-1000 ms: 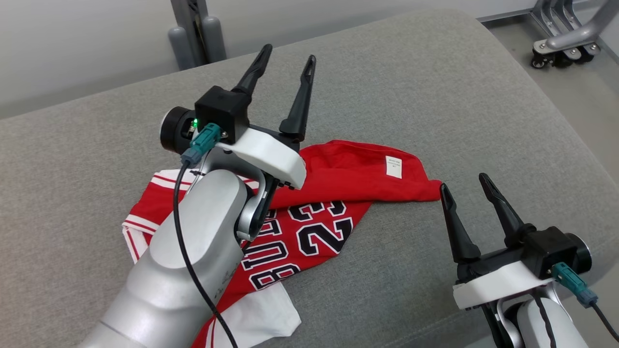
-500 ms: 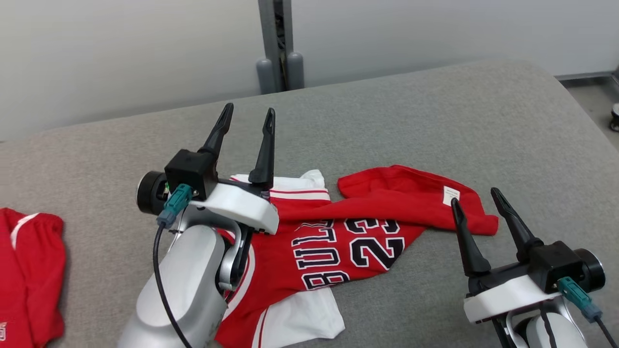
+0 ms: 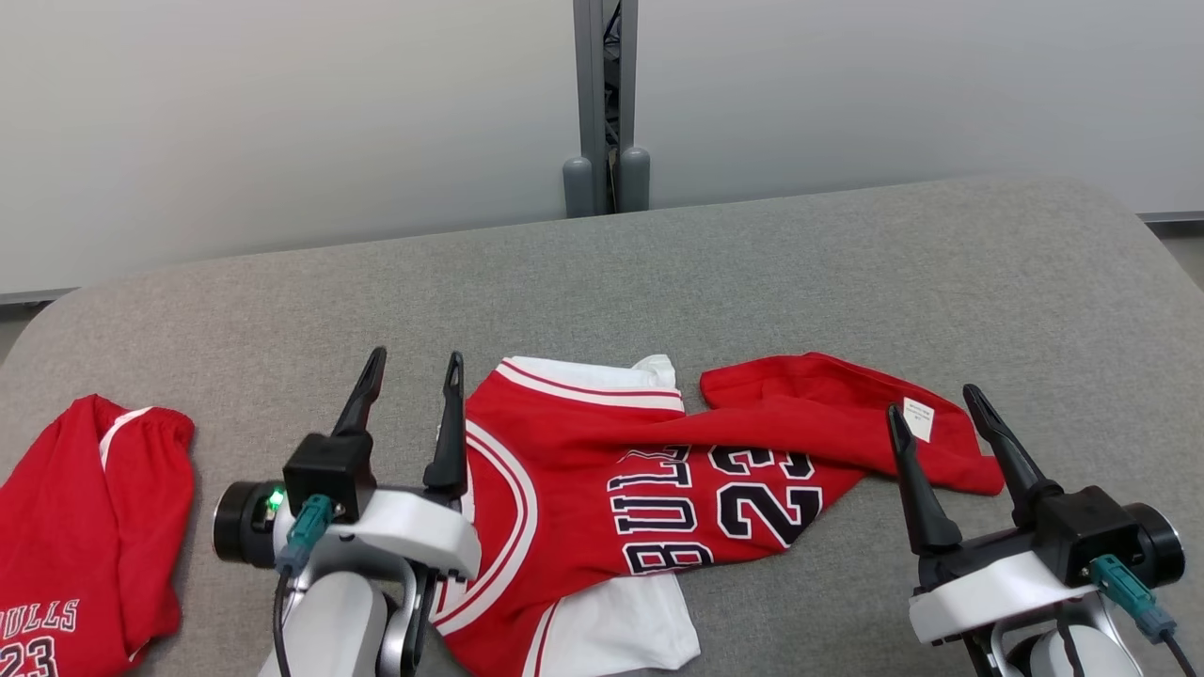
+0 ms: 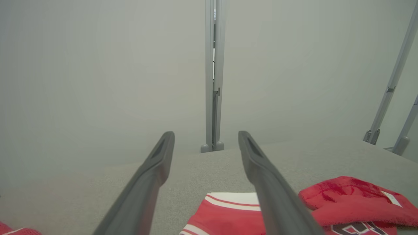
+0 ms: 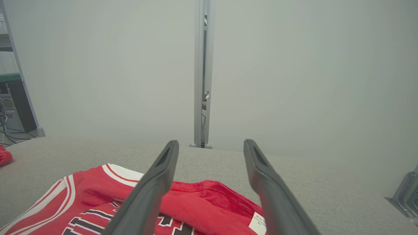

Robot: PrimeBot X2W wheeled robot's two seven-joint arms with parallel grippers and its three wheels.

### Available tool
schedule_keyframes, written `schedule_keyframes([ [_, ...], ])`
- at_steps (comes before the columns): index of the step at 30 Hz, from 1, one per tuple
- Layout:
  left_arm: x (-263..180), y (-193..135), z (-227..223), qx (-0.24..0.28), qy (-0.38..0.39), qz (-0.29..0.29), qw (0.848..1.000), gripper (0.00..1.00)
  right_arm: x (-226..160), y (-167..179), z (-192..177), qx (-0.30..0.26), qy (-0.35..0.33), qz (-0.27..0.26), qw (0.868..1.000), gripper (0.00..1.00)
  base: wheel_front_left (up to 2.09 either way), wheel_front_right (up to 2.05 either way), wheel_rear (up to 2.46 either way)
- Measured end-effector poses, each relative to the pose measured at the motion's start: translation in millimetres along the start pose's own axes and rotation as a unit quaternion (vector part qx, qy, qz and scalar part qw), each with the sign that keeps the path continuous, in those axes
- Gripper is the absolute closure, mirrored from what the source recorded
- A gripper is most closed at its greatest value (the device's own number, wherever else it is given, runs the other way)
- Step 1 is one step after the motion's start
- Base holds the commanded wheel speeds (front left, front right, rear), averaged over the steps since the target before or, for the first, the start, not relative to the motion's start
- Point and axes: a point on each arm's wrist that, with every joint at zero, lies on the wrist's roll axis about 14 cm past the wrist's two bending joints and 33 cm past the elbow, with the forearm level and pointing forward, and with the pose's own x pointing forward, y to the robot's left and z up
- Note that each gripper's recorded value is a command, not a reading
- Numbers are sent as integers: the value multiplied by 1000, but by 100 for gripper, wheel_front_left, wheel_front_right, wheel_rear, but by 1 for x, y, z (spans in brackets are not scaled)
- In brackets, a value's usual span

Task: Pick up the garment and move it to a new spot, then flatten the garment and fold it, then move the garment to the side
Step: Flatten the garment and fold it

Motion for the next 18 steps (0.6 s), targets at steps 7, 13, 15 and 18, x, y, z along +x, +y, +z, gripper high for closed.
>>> schedule_keyframes([
  [7, -24, 9, -29, -1, 42, 16, 999, 0, -6, -4, 1, 0, 0, -7, 1000, 0, 0, 0, 0],
  [13, -49, 17, -54, -7, 81, 31, 996, 0, -9, -6, 2, 0, -1, -12, 1000, 0, 0, 0, 0],
  [15, -52, 18, -55, -8, 83, 31, 996, 0, -10, -7, 2, 0, -1, -12, 1000, 0, 0, 0, 0],
  [18, -53, 20, -51, -7, 77, 35, 996, 0, -11, -2, 1, 2, 1, -6, 1000, 0, 0, 0, 0],
])
